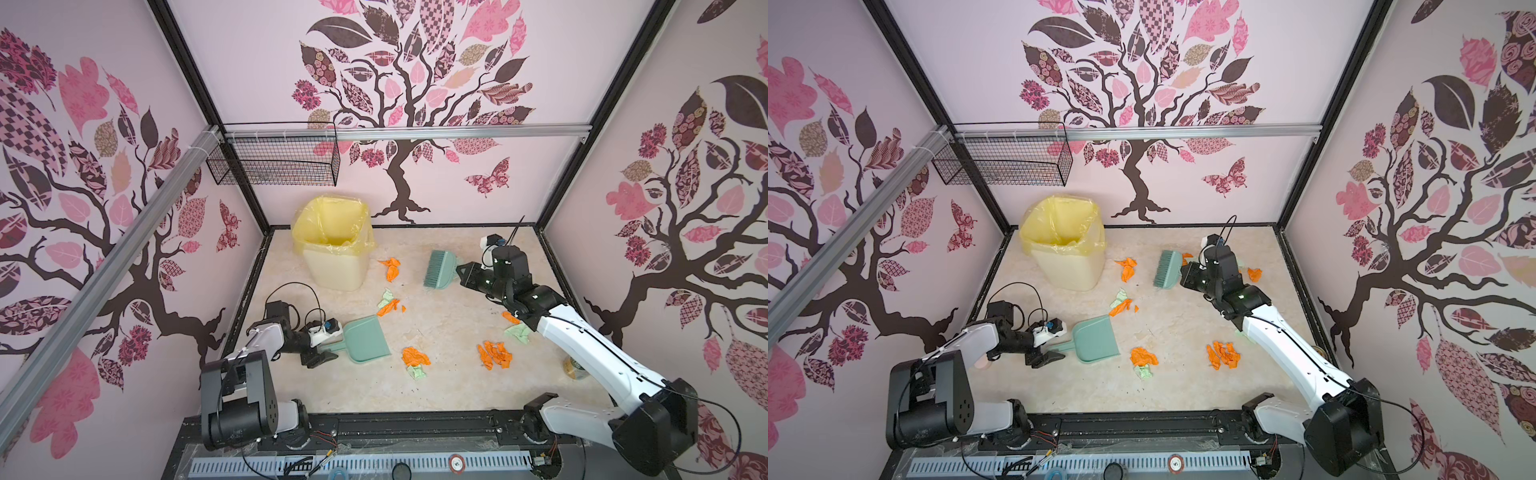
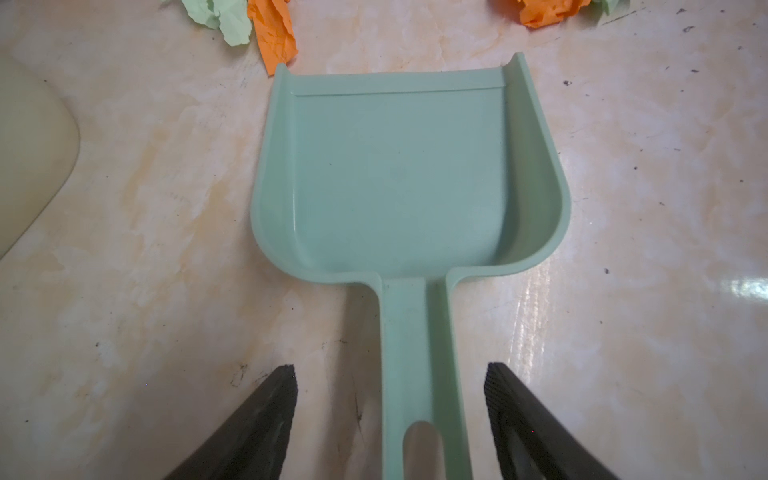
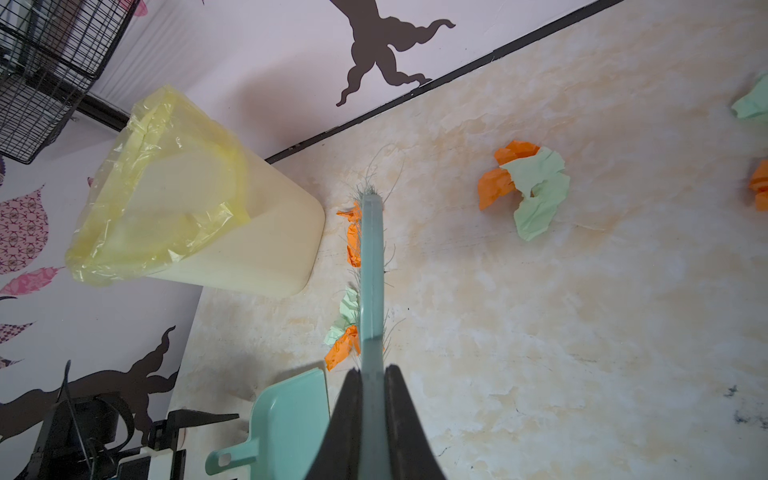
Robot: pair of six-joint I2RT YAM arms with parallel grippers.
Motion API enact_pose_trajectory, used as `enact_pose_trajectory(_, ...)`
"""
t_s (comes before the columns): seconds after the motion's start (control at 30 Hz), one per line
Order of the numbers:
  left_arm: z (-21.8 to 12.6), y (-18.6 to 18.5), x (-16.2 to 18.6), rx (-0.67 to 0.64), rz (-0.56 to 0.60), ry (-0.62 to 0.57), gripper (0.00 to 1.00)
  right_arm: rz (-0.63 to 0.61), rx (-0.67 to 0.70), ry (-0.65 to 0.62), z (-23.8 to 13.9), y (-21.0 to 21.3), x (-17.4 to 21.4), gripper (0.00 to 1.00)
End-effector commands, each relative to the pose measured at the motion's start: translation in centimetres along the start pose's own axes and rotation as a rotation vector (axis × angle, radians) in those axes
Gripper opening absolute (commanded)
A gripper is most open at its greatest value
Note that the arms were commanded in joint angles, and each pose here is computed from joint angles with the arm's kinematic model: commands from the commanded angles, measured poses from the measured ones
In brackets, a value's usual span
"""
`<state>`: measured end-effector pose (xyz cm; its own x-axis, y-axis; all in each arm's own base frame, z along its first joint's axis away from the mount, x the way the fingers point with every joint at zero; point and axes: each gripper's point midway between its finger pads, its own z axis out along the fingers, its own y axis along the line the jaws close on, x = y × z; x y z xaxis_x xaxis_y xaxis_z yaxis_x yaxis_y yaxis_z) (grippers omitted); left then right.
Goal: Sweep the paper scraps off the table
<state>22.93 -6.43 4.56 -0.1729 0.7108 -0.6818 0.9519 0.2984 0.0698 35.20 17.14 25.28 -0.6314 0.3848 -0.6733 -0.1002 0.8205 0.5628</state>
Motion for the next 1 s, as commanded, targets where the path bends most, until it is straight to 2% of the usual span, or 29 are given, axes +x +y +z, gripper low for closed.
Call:
enact_pose_trajectory(0.0, -0.6, -0.2, -1.5, 0.044, -0.031, -0.078, 0.75, -0.001, 0.008, -0.012, 0.1, 0.0, -0.5, 0.0)
enact_pose_trajectory(0.03, -0.5, -0.5, -1.5, 0.083, -0.017, -0.061, 0.75, 0.0, 0.006, -0.011, 0.1, 0.0, -0.5, 0.0)
enact_pose_trajectory(0.2, -0.5, 0.5, -1.2, 0.115, -0.068, -0.072, 0.78, 0.007, 0.0, -0.018, -0.1, 0.2, -0.7, 0.0)
enact_pose_trajectory(0.3, -0.2, 0.5, -0.9, 0.092, -0.047, -0.066, 0.82, 0.006, 0.005, -0.02, -0.2, 0.1, -0.7, 0.0)
enact_pose_trajectory(0.57, 0.5, -0.3, -0.2, 0.051, 0.01, -0.039, 0.83, 0.02, 0.002, -0.015, 0.1, 0.0, -0.5, 0.0)
enact_pose_trajectory(0.8, 1.3, -0.8, 0.3, 0.056, 0.044, 0.017, 0.8, 0.028, -0.013, -0.014, 0.4, 0.2, -0.5, 0.0)
enact_pose_trajectory(0.97, 1.3, -0.3, 0.2, 0.072, 0.011, 0.023, 0.72, 0.028, -0.012, -0.01, 0.6, 0.1, -0.3, 0.0)
